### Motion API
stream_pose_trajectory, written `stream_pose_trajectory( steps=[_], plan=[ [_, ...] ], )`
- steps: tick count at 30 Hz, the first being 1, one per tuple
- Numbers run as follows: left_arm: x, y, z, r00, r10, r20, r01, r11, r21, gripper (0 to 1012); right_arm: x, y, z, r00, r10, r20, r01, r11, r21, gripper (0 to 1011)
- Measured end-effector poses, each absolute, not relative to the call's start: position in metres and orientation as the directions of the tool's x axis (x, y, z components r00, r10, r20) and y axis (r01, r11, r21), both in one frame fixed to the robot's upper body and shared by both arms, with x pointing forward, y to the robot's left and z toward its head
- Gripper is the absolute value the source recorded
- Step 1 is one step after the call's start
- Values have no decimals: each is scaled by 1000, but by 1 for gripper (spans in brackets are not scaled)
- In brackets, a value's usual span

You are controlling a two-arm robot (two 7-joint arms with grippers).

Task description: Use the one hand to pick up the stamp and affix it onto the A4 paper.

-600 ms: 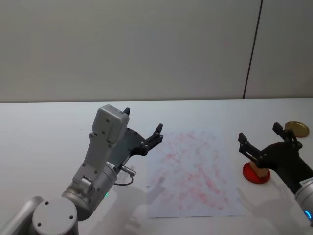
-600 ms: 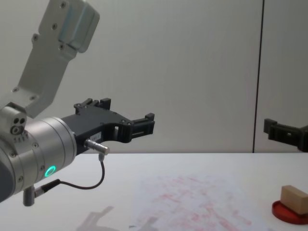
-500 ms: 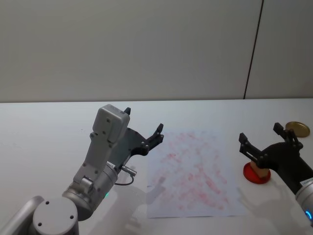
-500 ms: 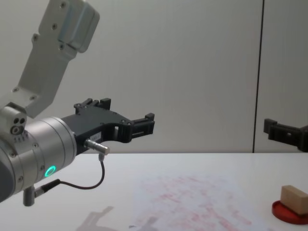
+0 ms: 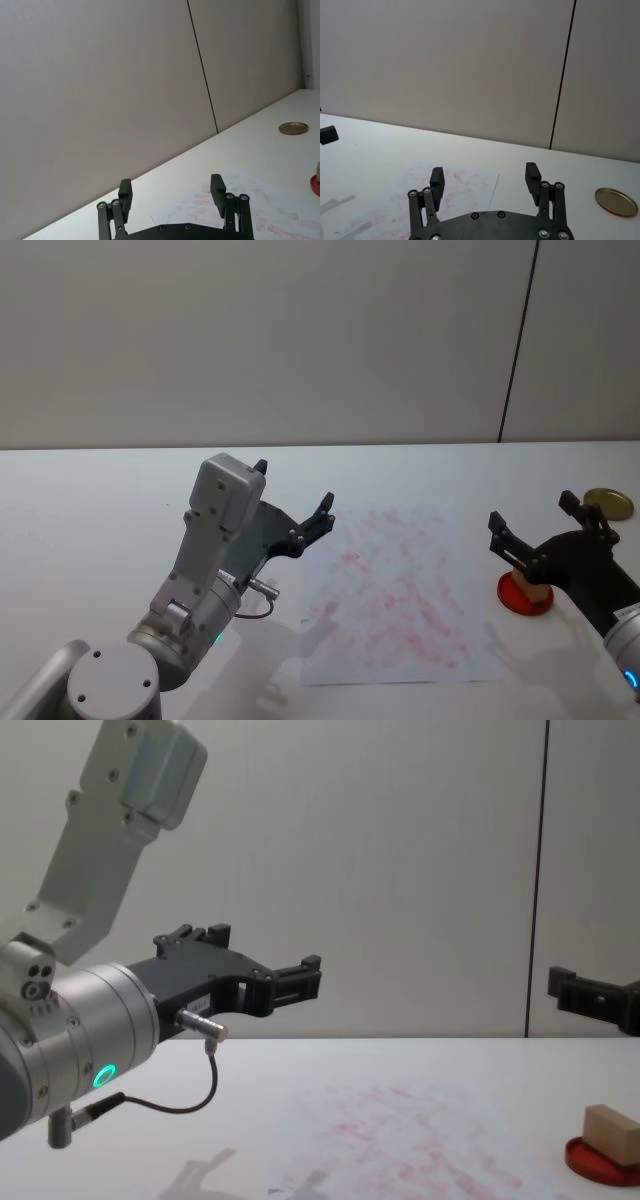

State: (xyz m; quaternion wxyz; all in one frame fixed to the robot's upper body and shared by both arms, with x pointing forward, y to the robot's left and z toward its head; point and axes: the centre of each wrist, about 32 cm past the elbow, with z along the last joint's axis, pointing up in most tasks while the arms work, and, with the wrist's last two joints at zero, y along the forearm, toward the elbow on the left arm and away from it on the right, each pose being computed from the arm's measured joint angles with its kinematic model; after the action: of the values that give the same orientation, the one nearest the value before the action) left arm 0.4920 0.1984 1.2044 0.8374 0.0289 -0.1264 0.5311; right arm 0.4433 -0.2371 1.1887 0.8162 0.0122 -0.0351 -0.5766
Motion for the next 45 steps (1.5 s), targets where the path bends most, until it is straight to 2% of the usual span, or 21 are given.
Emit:
stream_pose_trajectory(
  steps=[10, 27, 45],
  plan=[
    [492, 198, 1204, 404, 882, 242, -897, 434, -86, 993, 449, -242, 1189, 335, -941, 52, 941, 337, 43, 1001],
    [492, 198, 1204, 404, 882, 242, -897, 434, -86, 993, 477, -268, 1181, 373, -922, 107, 926, 363, -103, 1001],
    [492, 198, 1204, 404, 882, 242, -897, 434, -86, 993, 489, -279, 1164, 401, -912, 86, 898, 372, -236, 1001]
  ],
)
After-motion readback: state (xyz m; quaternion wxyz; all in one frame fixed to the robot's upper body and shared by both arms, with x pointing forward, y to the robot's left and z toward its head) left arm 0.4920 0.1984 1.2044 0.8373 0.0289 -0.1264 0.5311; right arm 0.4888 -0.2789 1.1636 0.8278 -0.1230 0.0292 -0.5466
